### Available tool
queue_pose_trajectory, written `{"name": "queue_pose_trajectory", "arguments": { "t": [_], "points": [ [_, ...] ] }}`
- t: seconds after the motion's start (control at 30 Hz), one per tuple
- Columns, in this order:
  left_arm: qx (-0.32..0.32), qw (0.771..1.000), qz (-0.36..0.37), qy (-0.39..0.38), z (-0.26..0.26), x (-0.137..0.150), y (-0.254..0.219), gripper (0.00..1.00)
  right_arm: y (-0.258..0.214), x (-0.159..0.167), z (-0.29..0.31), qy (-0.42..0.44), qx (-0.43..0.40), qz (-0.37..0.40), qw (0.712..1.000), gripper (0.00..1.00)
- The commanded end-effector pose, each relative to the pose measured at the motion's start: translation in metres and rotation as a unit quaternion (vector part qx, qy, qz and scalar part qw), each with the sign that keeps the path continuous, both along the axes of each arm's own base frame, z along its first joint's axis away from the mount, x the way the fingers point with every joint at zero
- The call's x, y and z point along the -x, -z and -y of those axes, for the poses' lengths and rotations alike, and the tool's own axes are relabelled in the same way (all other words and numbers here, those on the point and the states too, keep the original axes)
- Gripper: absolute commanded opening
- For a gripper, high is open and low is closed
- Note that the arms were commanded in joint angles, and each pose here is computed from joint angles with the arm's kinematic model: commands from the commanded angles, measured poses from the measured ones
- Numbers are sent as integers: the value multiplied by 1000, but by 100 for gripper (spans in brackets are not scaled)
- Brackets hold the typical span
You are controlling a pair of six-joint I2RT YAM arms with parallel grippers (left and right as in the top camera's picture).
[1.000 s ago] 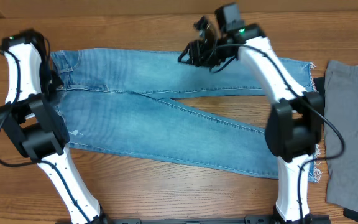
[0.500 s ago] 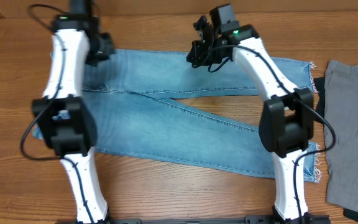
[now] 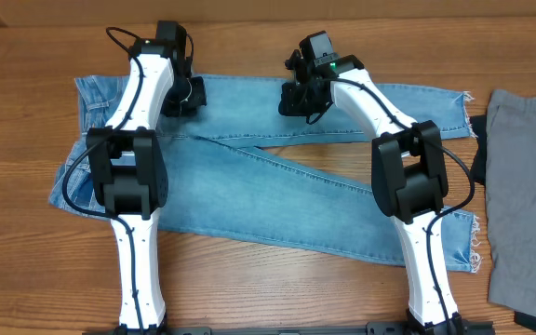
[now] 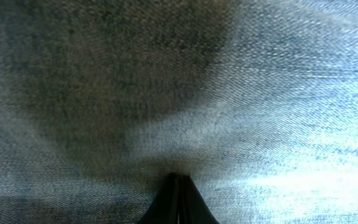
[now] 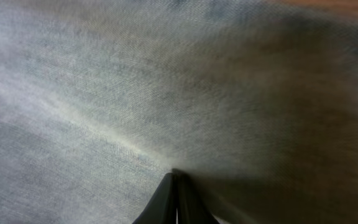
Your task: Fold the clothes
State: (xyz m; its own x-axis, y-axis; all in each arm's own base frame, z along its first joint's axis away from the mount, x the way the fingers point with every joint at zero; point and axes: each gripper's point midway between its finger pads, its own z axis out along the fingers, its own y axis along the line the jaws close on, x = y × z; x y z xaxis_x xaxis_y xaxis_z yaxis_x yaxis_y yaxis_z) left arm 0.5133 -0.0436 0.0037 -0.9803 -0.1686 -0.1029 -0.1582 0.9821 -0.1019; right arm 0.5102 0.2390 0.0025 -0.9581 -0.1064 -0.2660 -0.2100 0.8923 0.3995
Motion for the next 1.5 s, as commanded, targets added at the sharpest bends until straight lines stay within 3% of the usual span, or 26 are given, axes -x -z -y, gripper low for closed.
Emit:
{"name": "queue_pose_trajectory", "arguments": {
  "t": [0.0,0.3,0.67,1.03,1.27,1.47],
  "points": [
    [-66,997,-45,8,-27,16,33,4,39,-2,54,47,106,-17,993,4],
    [-115,992,-49,15,-44,18,31,4,47,-6,181,151,185,-61,969,4],
    [-115,992,-49,-1,-59,17,31,4,48,11,343,299,177,-109,932,4],
    [-124,991,-52,-20,-81,19,31,4,28,34,441,390,164,-117,898,5],
    [-187,981,-32,-30,-107,8,13,8,-15,16,453,403,146,-80,900,10],
    [-194,978,55,-62,-111,-24,-87,15,-146,-18,451,417,103,42,902,37]
  ]
}}
